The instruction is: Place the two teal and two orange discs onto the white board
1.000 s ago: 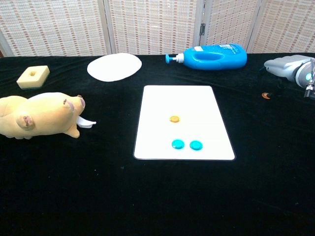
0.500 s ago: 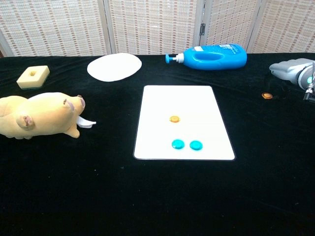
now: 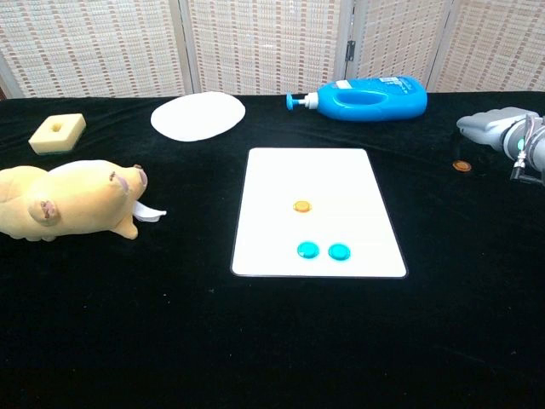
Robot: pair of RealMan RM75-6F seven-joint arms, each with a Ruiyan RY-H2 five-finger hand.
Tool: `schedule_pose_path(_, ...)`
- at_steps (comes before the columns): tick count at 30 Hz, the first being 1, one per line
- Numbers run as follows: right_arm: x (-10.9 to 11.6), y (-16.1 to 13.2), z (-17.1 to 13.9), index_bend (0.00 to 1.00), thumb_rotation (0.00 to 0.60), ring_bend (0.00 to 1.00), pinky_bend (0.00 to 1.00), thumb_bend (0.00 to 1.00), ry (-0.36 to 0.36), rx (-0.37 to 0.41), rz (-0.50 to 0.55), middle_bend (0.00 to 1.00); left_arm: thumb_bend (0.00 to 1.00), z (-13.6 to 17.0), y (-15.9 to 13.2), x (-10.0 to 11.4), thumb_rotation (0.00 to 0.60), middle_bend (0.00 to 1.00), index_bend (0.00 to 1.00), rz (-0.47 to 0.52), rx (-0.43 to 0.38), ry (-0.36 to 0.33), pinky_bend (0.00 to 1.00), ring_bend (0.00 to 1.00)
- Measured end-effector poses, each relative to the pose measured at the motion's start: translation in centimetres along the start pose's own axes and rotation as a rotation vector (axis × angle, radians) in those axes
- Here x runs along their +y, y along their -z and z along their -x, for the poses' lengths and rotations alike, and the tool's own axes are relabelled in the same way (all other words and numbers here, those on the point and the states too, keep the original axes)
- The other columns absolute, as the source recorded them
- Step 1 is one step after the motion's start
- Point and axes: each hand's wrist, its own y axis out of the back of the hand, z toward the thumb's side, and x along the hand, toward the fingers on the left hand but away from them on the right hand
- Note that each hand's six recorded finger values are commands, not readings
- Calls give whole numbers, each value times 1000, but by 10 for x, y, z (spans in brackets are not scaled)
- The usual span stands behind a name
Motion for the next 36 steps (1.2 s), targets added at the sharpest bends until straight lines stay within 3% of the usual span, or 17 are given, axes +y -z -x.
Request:
schedule_pose_path(26,2,-2,1,515,600,76,0,421,12,-5,-20,198,100,-1,2,-4,600,0,0,3,1,10,0,0)
schedule_pose_path(32,7,-7,-2,515,600,74,0,421,26,25,-23,198,100,-1,3,-3,600,0,0,4,4,7,0,0)
schedule_pose_path(36,18,-17,-10,516,600,74,0,422,49,84,-19,199,100,-2,2,-1,600,0,0,6,-1,1,0,0)
